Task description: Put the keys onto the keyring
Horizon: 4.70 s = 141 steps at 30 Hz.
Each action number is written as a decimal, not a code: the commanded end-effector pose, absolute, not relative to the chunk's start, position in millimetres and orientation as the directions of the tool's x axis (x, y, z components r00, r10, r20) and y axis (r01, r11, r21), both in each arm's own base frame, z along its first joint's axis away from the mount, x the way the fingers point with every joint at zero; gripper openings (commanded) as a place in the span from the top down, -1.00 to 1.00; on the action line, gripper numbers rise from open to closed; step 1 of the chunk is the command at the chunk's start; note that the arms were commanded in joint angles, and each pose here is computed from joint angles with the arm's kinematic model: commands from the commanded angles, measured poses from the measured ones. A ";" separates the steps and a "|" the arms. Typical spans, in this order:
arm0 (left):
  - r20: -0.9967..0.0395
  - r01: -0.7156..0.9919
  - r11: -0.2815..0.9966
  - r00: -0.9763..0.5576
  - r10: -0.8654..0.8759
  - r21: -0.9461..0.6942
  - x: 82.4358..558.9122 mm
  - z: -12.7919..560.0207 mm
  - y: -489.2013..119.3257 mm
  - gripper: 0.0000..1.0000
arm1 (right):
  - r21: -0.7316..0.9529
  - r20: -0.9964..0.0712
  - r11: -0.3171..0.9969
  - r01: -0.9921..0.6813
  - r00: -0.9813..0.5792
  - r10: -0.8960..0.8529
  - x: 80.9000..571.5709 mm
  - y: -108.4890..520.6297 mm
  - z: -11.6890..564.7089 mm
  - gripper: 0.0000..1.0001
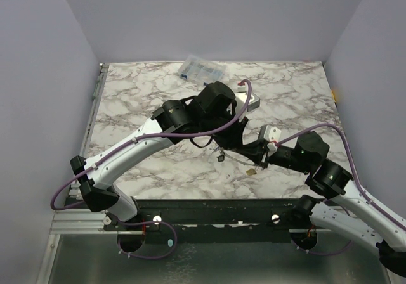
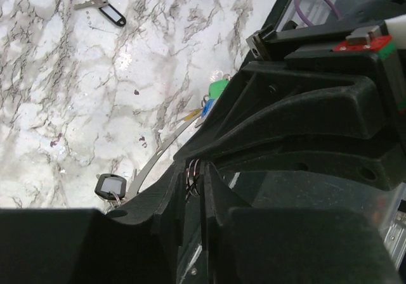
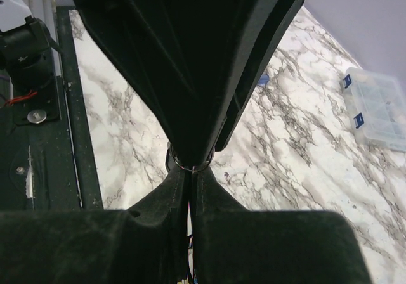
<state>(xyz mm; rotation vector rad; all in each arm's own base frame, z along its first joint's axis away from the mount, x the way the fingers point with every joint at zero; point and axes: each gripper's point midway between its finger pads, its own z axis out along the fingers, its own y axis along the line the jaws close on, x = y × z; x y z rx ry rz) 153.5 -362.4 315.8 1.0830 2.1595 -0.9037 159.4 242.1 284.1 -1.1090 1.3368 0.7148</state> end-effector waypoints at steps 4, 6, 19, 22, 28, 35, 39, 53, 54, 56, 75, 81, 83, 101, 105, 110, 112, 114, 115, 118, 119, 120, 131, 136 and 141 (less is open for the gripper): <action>-0.712 0.831 0.472 -0.520 0.472 -0.294 157.6 306.4 -359.7 1.00 | -0.244 -0.968 0.389 -0.888 0.199 -0.151 163.3 240.3 302.3 0.99; -0.724 0.831 0.480 -0.513 0.461 -0.282 160.3 307.8 -358.0 1.00 | -0.243 -0.968 0.398 -0.885 0.198 -0.152 164.7 239.4 302.4 0.99; -0.885 0.830 0.512 -0.392 0.251 -0.223 179.1 319.8 -351.1 1.00 | -0.158 -0.987 0.483 -0.861 0.124 -0.102 178.5 240.2 311.1 0.90; -0.909 0.822 0.530 -0.362 0.207 -0.207 183.3 318.4 -345.9 1.00 | -0.117 -0.993 0.513 -0.850 0.084 -0.087 184.8 241.5 313.1 0.85; -0.950 0.823 0.523 -0.302 0.074 -0.221 185.1 323.9 -342.5 1.00 | -0.055 -0.998 0.498 -0.866 0.044 -0.033 184.4 251.0 316.3 0.74; -0.975 0.813 0.545 -0.217 -0.041 -0.204 190.3 326.5 -330.9 1.00 | 0.024 -0.999 0.493 -0.869 -0.002 0.045 182.6 255.8 330.4 -0.10; -0.979 0.811 0.555 -0.199 -0.032 -0.183 191.8 318.6 -327.4 1.00 | 0.027 -0.999 0.508 -0.861 -0.011 0.034 185.3 254.3 329.2 -0.33; -0.948 0.835 0.548 0.141 -0.285 -0.040 178.5 345.3 -288.7 1.00 | -0.022 -0.998 0.515 -0.857 0.052 0.044 182.8 247.6 332.0 -0.44; -0.932 0.841 0.540 0.166 -0.323 -0.037 175.1 350.3 -285.7 1.00 | -0.024 -0.996 0.512 -0.858 0.063 0.059 182.2 248.2 333.7 -0.44; -0.890 0.851 0.524 0.208 -0.407 -0.041 167.7 358.9 -278.0 1.00 | -0.027 -0.994 0.512 -0.859 0.078 0.079 182.9 249.2 334.0 -0.43; -0.692 0.894 0.439 0.262 -0.673 -0.089 145.3 396.6 -255.6 1.00 | 0.053 -0.977 0.327 -0.943 0.019 0.212 172.3 290.2 335.0 0.00; -0.674 0.907 0.408 0.239 -0.699 -0.101 145.7 396.4 -263.5 1.00 | 0.060 -0.969 0.321 -0.945 0.023 0.247 177.2 296.4 350.6 0.00; -0.670 0.906 0.409 0.240 -0.703 -0.105 146.7 394.9 -263.5 1.00 | 0.059 -0.970 0.299 -0.952 0.017 0.244 175.8 300.7 353.0 0.02; -0.616 0.916 0.382 0.231 -0.754 -0.124 150.9 393.2 -270.9 1.00 | 0.045 -0.967 0.291 -0.956 0.031 0.251 180.7 307.6 374.0 0.10; -0.605 0.917 0.378 0.232 -0.761 -0.124 149.0 396.9 -267.9 1.00 | 0.014 -0.975 0.257 -0.966 0.044 0.217 169.1 304.2 366.4 0.05; -0.589 0.927 0.355 0.221 -0.777 -0.121 143.1 403.6 -264.1 1.00 | -0.018 -0.963 0.241 -0.970 0.082 0.258 151.2 288.8 365.7 -0.11; -0.576 0.932 0.341 0.212 -0.790 -0.124 140.9 407.5 -262.6 1.00 | -0.021 -0.957 0.227 -0.974 0.085 0.276 144.8 285.5 369.7 -0.12; -0.557 0.936 0.327 0.204 -0.805 -0.129 139.0 412.1 -260.1 1.00 | -0.024 -0.957 0.201 -0.979 0.081 0.280 139.8 286.3 371.7 -0.13; -0.549 0.938 0.321 0.201 -0.811 -0.131 138.2 414.1 -259.1 1.00 | -0.022 -0.958 0.184 -0.983 0.073 0.278 137.3 287.3 371.7 -0.12; -0.535 0.952 0.284 0.182 -0.825 -0.115 131.0 418.7 -259.4 1.00 | -0.015 -0.959 0.145 -0.989 0.055 0.277 132.0 290.3 370.6 -0.11; -0.527 0.954 0.276 0.176 -0.831 -0.115 129.6 420.1 -258.5 1.00 | -0.012 -0.958 0.138 -0.990 0.051 0.281 130.8 290.6 371.7 -0.10; -0.521 0.957 0.267 0.170 -0.836 -0.116 128.3 420.7 -257.7 1.00 | -0.007 -0.959 0.138 -0.990 0.046 0.280 131.5 291.2 371.0 -0.09; -0.489 0.970 0.219 0.142 -0.860 -0.104 117.3 427.8 -250.5 1.00 | 0.005 -0.957 0.188 -0.982 0.049 0.285 139.4 288.2 371.1 -0.04; -0.481 0.975 0.203 0.133 -0.867 -0.096 113.3 430.2 -248.5 1.00 | 0.019 -0.952 0.247 -0.969 0.057 0.300 146.8 281.8 374.3 0.00; -0.477 0.977 0.192 0.128 -0.870 -0.088 110.5 431.8 -247.5 1.00 | 0.019 -0.941 0.320 -0.947 0.091 0.325 154.6 271.8 382.3 0.03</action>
